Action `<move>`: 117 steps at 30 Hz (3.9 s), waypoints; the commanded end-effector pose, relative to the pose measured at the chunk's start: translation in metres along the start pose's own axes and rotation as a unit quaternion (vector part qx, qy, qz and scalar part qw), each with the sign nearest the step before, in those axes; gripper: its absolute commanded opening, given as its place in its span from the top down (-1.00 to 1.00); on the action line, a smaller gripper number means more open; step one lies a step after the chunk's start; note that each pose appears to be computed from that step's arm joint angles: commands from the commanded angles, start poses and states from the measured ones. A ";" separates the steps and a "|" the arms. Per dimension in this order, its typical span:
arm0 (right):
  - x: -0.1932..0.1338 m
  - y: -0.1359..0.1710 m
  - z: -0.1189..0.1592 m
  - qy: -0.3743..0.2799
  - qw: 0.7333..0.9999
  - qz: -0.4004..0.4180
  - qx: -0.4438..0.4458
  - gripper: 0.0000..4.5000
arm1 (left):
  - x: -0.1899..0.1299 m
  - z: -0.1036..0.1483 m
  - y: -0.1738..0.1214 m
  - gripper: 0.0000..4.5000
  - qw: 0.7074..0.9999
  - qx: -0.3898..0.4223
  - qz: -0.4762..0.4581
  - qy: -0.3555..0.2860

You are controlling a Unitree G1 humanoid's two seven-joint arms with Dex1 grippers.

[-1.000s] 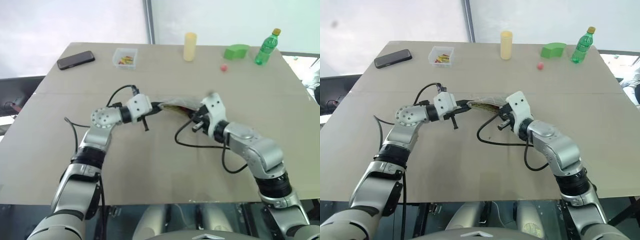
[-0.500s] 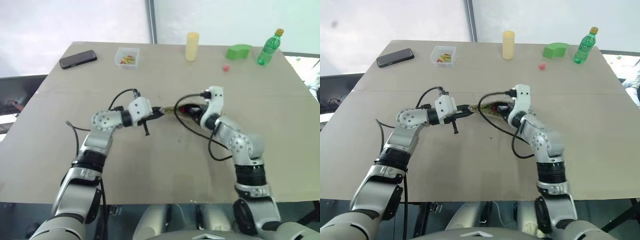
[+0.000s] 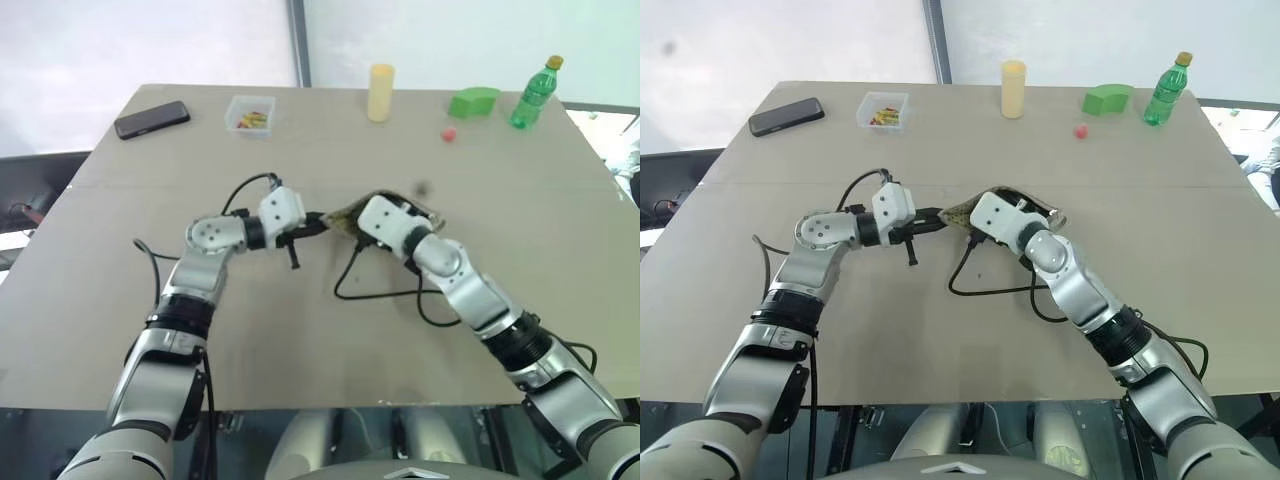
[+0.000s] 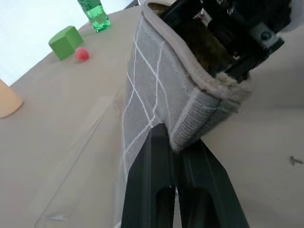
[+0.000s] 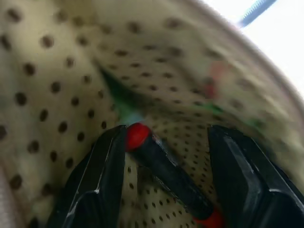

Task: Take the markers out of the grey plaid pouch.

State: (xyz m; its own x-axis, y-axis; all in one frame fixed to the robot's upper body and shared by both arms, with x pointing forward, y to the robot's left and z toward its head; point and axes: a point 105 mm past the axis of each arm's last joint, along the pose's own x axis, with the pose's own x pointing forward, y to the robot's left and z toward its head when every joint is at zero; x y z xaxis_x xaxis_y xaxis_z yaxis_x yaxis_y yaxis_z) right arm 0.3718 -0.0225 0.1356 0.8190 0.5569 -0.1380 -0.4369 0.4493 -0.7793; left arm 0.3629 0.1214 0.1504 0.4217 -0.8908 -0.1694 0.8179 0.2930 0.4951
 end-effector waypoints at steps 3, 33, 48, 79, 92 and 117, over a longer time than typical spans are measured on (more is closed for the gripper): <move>-0.004 -0.003 -0.007 0.019 0.997 0.012 -0.074 -0.20 | -0.002 0.015 0.008 1.00 0.999 0.014 0.012 -0.027; -0.031 -0.047 0.053 -0.102 0.992 -0.024 0.065 0.79 | -0.003 -0.012 0.040 1.00 0.996 -0.029 0.083 0.025; -0.122 -0.110 0.012 -0.025 0.980 -0.140 0.141 0.79 | -0.007 -0.013 0.043 1.00 0.996 -0.027 0.078 0.019; -0.108 -0.031 -0.003 -0.017 0.962 -0.034 0.269 -0.99 | -0.022 -0.018 0.048 1.00 0.993 -0.013 0.115 0.033; -0.044 -0.020 0.048 -0.077 0.891 0.058 0.444 -0.37 | -0.016 -0.009 0.042 1.00 0.995 -0.015 0.102 0.013; 0.040 0.002 0.028 -0.038 0.999 -0.013 0.020 -0.43 | -0.008 -0.007 0.017 1.00 0.999 -0.010 0.048 -0.014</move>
State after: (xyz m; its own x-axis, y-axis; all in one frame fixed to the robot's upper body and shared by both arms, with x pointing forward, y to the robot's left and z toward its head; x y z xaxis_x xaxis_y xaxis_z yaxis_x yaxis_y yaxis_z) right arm 0.3947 0.0076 0.1285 0.8173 0.5560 -0.1511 -0.4913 0.5355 -0.6870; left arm 0.3780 0.1414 0.1431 0.5060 -0.8523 -0.1325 0.7956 0.4019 0.4533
